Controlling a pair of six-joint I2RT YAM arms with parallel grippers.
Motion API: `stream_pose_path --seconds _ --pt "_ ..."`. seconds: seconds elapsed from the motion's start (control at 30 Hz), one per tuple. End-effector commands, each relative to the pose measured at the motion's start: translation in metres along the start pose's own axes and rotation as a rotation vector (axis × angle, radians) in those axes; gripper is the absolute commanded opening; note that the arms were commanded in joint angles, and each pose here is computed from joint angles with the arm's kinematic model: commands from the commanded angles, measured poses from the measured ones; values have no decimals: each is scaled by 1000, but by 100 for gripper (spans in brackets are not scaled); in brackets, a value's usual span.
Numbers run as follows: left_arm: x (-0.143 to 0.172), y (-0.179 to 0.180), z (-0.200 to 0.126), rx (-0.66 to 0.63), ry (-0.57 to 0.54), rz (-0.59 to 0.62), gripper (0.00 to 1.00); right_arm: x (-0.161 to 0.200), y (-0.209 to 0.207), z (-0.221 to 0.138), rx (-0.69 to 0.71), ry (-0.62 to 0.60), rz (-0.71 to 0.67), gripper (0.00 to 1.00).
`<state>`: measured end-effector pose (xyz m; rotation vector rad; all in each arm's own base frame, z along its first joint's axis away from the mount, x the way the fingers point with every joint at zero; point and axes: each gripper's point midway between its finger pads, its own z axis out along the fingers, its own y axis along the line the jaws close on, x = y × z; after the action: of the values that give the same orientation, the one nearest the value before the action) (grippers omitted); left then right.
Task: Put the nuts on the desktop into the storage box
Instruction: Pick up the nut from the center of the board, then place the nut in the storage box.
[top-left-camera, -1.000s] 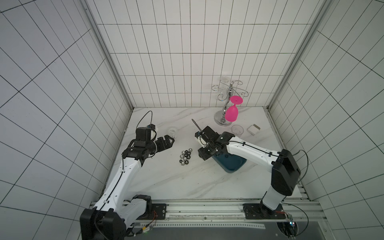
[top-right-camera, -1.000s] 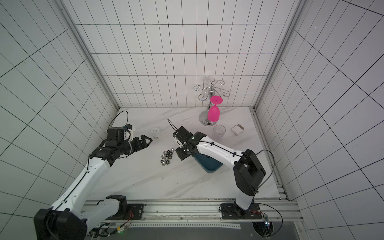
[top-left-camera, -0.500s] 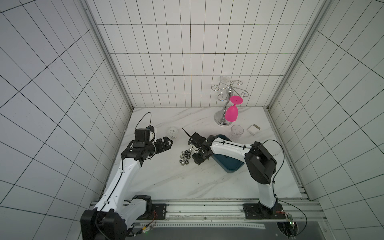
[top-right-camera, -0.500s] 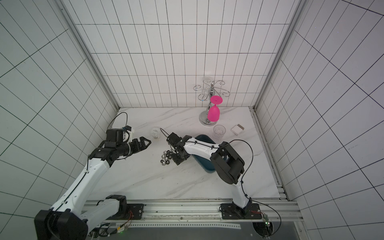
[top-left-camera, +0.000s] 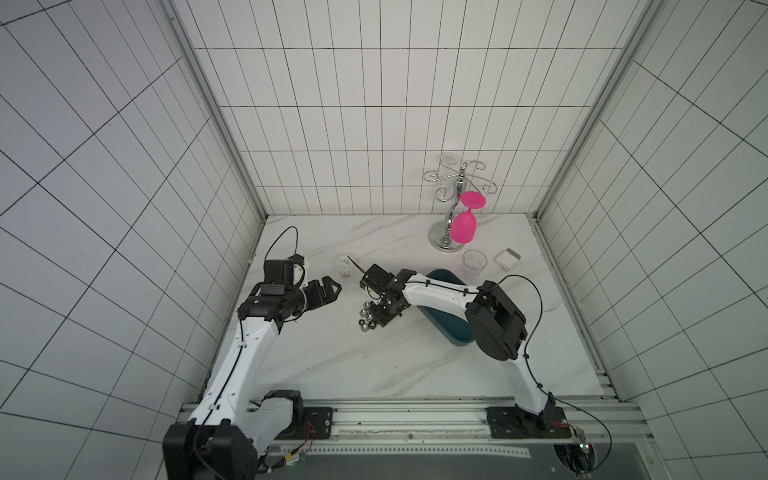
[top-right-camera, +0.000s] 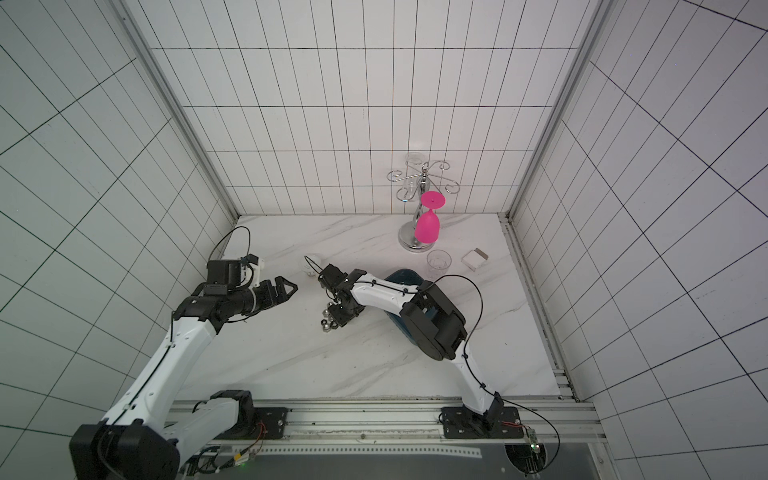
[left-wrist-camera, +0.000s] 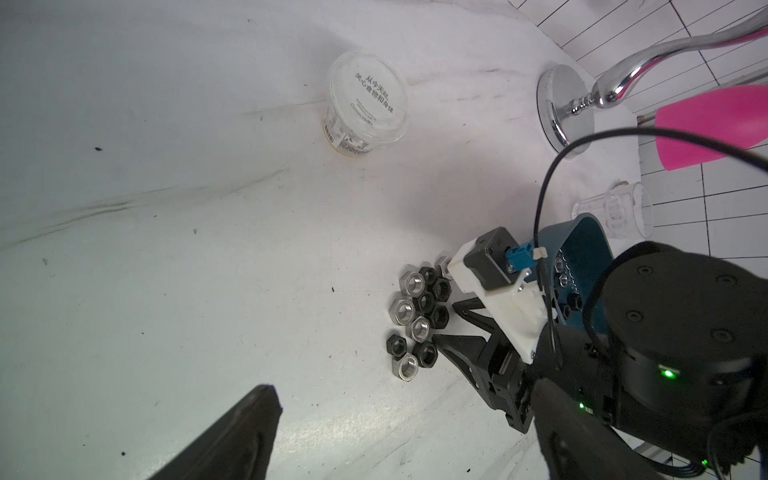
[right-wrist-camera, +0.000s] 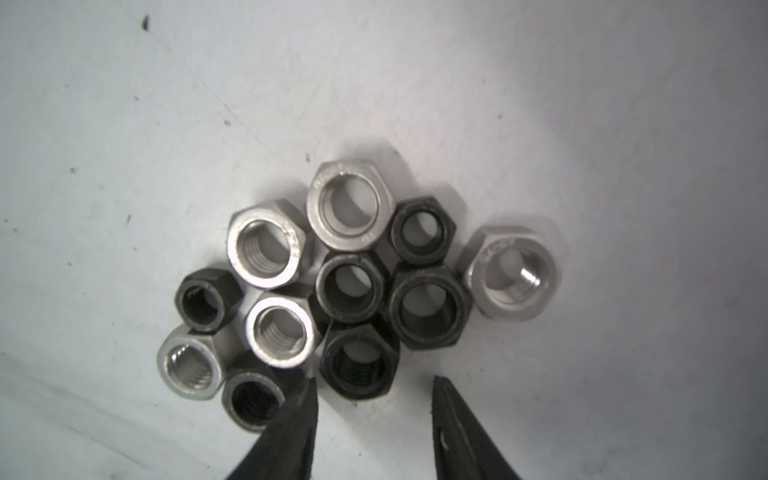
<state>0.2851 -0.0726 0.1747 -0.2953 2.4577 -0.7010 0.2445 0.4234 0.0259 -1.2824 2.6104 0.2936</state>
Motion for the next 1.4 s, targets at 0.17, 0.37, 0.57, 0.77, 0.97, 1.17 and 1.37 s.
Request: stream_pose_path --seconds 0.17,0.37,0.57,0.77,0.97,1.17,1.37 --pt "4 0 -6 9 -3 23 98 -6 9 11 13 22 -40 37" --pt "2 -4 -6 32 -5 20 98 -8 10 0 27 2 -37 19" --pt "-1 -25 -4 140 10 36 98 -19 7 -60 15 -138 13 17" --pt "-7 -52 1 170 18 95 98 -9 -35 -129 19 -299 173 17" --pt "2 -86 23 200 55 129 98 33 -107 -149 91 -281 362 17" --pt "16 -102 45 200 90 129 98 61 -153 -129 133 -191 462 18" --pt "20 -106 54 191 111 126 98 65 -173 -94 134 -118 470 19"
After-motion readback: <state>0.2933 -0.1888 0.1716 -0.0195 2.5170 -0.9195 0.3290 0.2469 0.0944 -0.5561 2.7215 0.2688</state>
